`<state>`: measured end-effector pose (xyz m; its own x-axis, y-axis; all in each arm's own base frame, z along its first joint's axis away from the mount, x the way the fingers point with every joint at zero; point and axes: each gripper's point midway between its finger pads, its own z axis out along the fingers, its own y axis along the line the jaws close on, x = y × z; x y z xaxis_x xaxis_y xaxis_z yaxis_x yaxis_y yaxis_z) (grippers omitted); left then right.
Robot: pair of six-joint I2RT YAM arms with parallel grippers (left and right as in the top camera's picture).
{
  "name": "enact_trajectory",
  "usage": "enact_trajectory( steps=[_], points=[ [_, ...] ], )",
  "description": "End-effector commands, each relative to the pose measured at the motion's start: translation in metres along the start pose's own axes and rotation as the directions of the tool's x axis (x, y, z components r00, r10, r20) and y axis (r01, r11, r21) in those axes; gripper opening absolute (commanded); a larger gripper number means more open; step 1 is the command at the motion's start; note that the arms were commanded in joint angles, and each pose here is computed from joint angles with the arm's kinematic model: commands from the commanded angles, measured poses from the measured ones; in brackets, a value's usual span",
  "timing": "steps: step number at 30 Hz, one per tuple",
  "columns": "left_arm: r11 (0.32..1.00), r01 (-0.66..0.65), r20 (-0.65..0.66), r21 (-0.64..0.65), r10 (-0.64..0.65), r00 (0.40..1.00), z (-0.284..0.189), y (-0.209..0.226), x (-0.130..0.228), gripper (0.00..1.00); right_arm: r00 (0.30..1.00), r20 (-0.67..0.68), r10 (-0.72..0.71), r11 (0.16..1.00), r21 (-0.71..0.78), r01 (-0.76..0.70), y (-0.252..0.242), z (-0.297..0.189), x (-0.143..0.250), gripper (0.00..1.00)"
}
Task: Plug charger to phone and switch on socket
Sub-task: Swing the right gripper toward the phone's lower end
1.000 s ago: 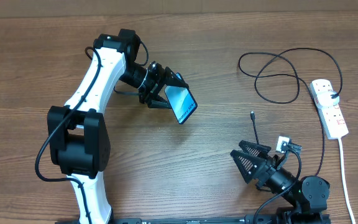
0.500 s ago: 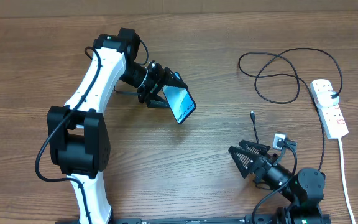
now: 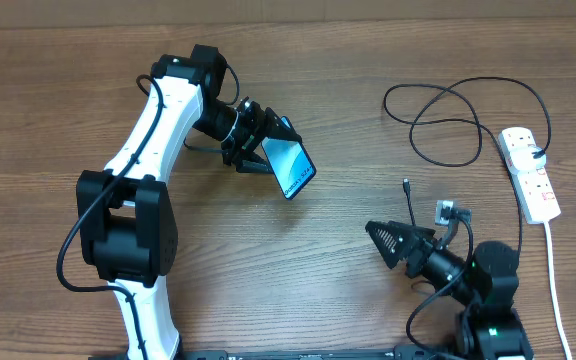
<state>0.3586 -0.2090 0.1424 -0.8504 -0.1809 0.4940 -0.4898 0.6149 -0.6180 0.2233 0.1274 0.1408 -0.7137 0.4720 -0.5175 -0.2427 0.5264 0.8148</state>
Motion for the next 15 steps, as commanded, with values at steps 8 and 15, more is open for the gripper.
enact_trajectory(
  steps=[8,15],
  points=[
    [0.999,-0.04,-0.002,0.032,0.04,0.999,-0.002,-0.012,0.0,0.4,0.998,-0.063,0.016,0.999,0.048,-0.013,0.007,0.021,-0.023,1.0],
    [0.999,-0.038,0.001,0.034,0.038,0.999,-0.002,-0.013,-0.001,0.4,0.995,-0.065,-0.076,0.997,0.019,0.077,0.021,0.057,-0.024,1.0]
  ],
)
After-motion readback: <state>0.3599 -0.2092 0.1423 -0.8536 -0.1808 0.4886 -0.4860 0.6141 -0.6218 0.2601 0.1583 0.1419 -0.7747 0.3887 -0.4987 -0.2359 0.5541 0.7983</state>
